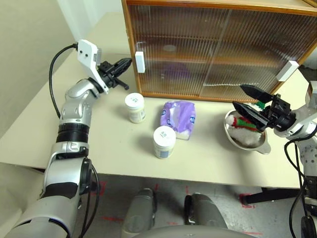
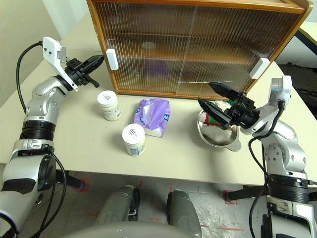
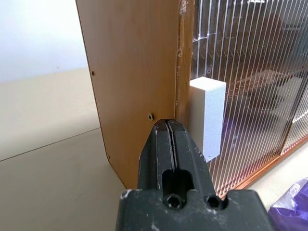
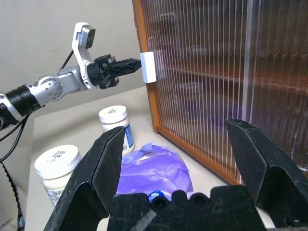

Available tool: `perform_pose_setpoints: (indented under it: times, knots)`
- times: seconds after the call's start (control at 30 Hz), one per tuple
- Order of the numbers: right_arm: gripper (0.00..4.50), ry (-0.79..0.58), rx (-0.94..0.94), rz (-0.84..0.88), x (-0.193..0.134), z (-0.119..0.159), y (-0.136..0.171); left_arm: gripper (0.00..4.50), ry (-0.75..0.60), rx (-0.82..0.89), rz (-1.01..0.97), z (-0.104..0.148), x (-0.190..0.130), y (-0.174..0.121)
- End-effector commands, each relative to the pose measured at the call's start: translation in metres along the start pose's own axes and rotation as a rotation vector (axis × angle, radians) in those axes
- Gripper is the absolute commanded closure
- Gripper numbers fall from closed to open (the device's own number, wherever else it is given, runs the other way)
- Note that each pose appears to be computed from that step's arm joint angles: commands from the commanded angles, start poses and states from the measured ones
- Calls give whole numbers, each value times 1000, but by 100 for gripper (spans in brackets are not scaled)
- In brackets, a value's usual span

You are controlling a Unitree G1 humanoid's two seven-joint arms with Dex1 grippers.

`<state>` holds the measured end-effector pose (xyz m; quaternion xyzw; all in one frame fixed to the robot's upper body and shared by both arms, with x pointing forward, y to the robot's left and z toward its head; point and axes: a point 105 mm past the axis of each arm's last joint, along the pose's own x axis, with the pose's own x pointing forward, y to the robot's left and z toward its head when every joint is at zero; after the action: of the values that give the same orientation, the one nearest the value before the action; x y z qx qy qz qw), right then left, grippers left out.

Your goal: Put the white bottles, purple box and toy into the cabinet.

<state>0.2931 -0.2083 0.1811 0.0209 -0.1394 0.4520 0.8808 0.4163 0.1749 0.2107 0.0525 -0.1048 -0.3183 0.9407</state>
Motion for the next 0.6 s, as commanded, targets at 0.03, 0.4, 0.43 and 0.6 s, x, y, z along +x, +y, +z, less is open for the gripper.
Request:
perform_pose_setpoints:
  times: [0.03,0.4,0.43,0.6]
  knots:
    - [0,3,-5,9,2,-3,-2,445,-5,3,-49,2,3,-11]
    - [0,-4,7,61,17,-9,-6,445,5,-4,-45,0,-2,-17]
    - [0,-3,10,67,19,-10,-5,445,9,-3,-45,-1,-4,-17]
    - [0,-8,22,85,23,-11,-2,445,12,-5,-24,-1,-7,-15]
